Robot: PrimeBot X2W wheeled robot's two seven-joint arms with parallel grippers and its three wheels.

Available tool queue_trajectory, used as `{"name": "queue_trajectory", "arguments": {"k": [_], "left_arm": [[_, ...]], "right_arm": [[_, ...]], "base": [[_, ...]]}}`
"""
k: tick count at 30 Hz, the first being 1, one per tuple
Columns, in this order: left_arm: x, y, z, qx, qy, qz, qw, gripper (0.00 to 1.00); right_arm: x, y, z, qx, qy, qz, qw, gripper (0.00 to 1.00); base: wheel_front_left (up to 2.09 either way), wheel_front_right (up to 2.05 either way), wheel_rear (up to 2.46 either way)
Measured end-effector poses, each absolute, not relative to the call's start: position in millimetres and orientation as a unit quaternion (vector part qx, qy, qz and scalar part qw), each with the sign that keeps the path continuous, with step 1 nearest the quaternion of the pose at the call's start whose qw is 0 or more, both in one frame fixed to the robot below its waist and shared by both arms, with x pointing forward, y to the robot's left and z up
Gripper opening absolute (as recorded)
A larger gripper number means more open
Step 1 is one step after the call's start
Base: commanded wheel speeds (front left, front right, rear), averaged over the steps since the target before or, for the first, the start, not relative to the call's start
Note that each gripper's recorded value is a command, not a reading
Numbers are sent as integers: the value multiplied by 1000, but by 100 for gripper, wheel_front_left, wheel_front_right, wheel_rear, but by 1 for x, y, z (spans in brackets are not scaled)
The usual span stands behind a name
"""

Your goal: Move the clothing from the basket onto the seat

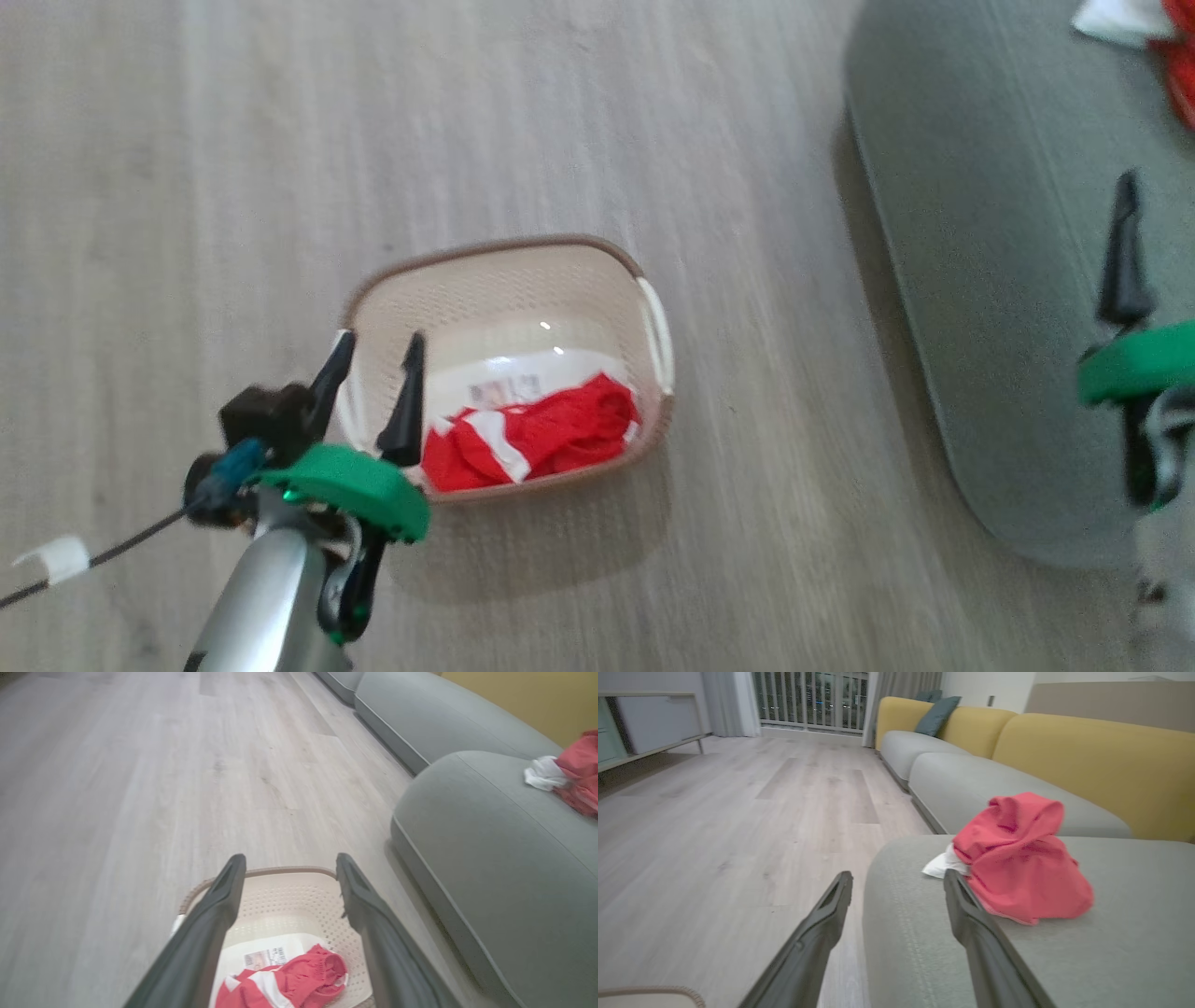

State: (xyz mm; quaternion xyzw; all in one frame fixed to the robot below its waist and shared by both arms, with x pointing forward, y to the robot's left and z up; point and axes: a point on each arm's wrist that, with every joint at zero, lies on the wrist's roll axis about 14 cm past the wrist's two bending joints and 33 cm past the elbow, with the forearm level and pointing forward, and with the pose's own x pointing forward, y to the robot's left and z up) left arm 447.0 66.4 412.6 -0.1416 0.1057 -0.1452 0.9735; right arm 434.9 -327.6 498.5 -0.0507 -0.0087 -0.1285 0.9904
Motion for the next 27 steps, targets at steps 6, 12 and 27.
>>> {"name": "queue_trajectory", "arguments": {"k": [6, 12, 27], "left_arm": [[428, 132, 428, -122, 85, -54, 987, 100], [393, 171, 431, -118, 83, 3, 989, 100], [375, 178, 446, -120, 60, 8, 991, 100]], "right_arm": [[421, -269, 482, -27, 3, -80, 996, 100], [393, -210, 469, -18, 23, -7, 1000, 100], [369, -185, 474, 8, 16, 25, 1000, 100]], "base": [[0, 0, 0], [0, 0, 0], [0, 0, 0]]}}
